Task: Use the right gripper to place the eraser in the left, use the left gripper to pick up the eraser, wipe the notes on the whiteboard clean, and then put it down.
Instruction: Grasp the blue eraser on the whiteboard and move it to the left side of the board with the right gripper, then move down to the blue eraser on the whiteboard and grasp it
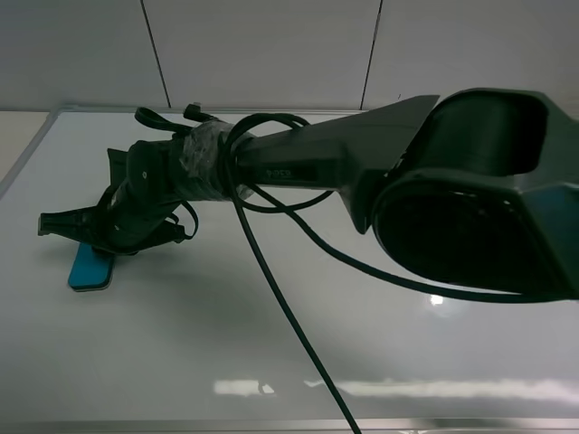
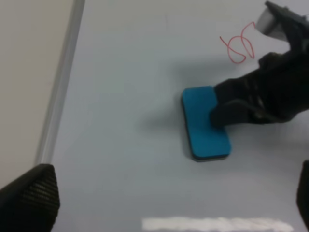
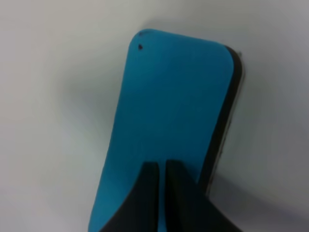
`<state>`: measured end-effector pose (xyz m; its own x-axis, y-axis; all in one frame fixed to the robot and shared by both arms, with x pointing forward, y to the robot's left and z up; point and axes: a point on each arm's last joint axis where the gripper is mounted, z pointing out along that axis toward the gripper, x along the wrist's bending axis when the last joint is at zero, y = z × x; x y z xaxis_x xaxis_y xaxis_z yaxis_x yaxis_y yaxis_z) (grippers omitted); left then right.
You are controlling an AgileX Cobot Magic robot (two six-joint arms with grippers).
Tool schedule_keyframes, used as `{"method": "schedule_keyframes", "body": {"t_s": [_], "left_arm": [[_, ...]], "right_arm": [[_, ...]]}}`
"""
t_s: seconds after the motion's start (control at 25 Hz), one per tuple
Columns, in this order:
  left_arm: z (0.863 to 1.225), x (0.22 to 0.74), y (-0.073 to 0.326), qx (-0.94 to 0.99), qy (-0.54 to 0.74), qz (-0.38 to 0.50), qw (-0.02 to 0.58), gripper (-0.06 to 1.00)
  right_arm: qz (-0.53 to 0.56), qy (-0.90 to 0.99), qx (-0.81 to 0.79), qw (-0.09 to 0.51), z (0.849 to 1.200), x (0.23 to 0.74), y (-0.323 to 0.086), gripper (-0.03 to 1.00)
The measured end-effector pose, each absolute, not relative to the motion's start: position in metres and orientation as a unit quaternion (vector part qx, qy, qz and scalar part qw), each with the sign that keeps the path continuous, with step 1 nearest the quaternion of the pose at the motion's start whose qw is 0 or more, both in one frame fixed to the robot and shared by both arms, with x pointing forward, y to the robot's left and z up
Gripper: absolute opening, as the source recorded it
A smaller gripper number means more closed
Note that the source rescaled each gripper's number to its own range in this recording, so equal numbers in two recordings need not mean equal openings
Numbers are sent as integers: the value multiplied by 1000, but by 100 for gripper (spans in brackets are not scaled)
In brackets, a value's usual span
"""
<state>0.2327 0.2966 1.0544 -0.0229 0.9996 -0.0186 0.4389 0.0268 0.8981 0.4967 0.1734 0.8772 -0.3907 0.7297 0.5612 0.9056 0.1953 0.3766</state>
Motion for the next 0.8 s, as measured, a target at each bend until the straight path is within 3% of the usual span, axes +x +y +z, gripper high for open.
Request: {"method": "schedule_keyframes", "body": {"t_s": [0.52, 0.8], "left_arm": [[1054, 233, 297, 589, 610, 373, 376, 100], [1054, 233, 297, 589, 610, 373, 376, 100]], "right_arm": [[-350, -757, -533, 141, 881, 499, 182, 0], [-405, -784, -465, 75, 946, 509, 171, 0]]}}
